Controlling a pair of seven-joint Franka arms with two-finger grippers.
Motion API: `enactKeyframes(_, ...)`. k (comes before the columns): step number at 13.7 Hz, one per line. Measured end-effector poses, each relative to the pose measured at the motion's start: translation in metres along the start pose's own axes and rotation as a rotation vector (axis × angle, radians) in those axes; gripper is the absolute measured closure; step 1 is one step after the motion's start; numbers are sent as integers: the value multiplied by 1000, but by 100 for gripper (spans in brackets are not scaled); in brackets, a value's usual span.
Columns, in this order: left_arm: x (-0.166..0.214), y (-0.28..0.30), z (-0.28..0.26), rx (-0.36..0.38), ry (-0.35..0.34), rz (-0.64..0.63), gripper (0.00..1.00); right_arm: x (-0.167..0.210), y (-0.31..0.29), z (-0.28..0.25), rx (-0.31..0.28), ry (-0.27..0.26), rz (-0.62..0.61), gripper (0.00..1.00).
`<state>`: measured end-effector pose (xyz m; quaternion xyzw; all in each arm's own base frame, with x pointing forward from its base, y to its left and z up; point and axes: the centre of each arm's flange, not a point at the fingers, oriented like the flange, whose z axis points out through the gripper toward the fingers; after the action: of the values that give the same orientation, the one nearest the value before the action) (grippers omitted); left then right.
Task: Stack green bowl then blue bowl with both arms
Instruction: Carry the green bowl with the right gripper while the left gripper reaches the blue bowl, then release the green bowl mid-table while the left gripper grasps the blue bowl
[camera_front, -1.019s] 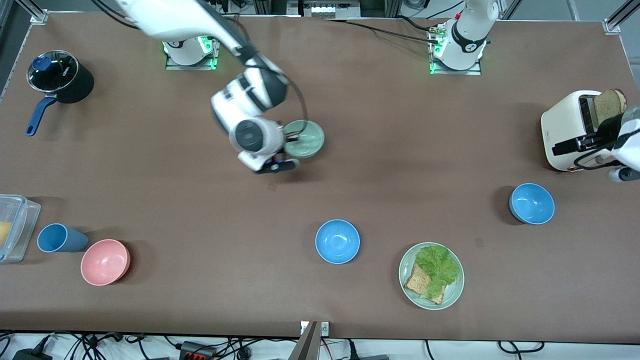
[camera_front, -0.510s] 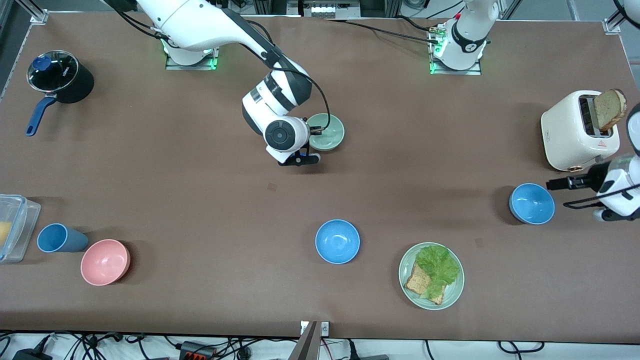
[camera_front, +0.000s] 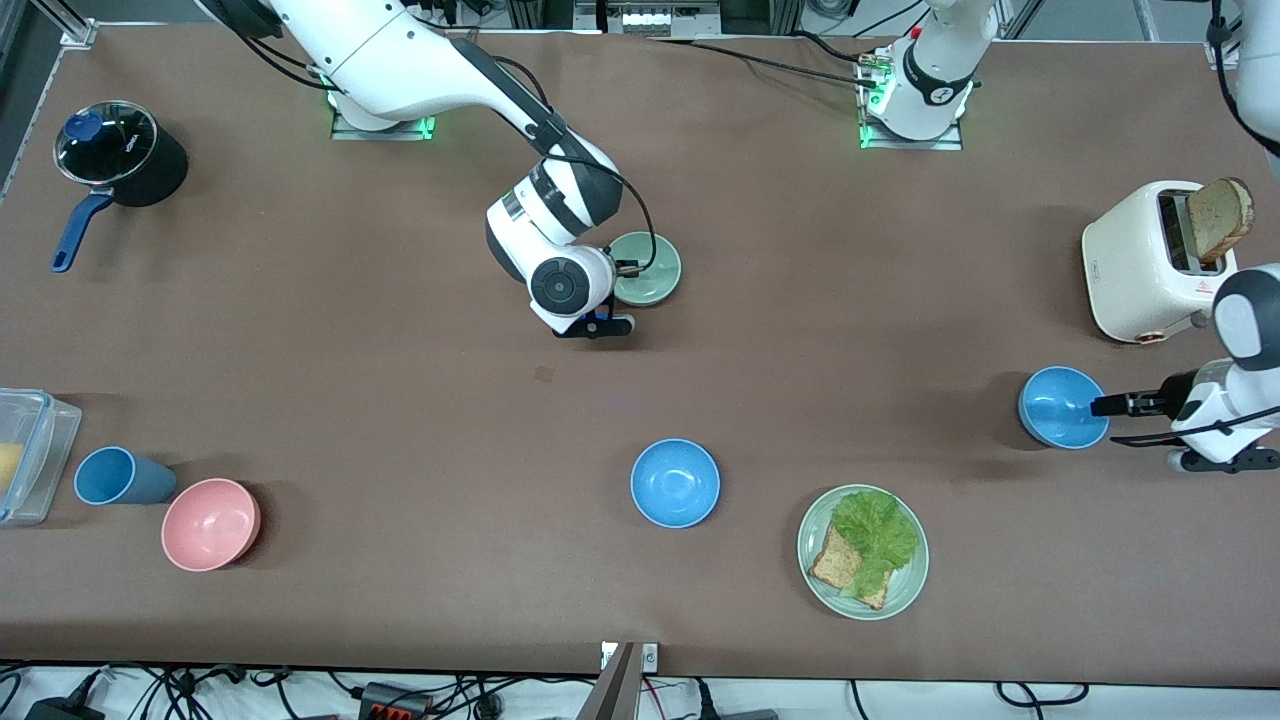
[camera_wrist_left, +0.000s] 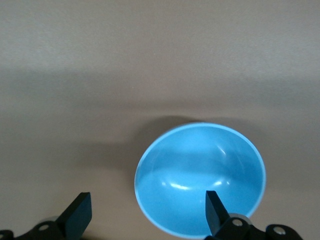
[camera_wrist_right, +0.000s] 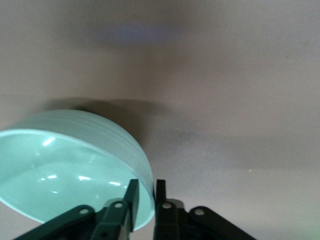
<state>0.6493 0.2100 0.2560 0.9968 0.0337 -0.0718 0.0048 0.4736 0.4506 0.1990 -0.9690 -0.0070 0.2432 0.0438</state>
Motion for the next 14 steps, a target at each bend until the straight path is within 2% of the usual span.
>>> enactKeyframes(4,6,-2,26,-9,12,-2,0,2,8,-115,92,137,21,34)
enactKeyframes(7,7,-3,36,-12,16,-2,3,2,63,-214,146,252,85,2)
enactKeyframes(9,7,-3,41,-13,19,4,7,14,125,-262,126,342,110,0)
enactKeyframes(11,6,-2,44,-14,16,25,26,30,196,-294,115,396,105,0)
enactKeyframes(12,5,-2,44,-14,15,29,26,36,232,-307,115,416,118,0)
enactKeyframes(13,5,-4,45,-15,14,26,32,41,268,-319,107,437,132,0)
enactKeyframes(14,3,-8,45,-17,14,21,44,40,298,-331,82,454,143,0)
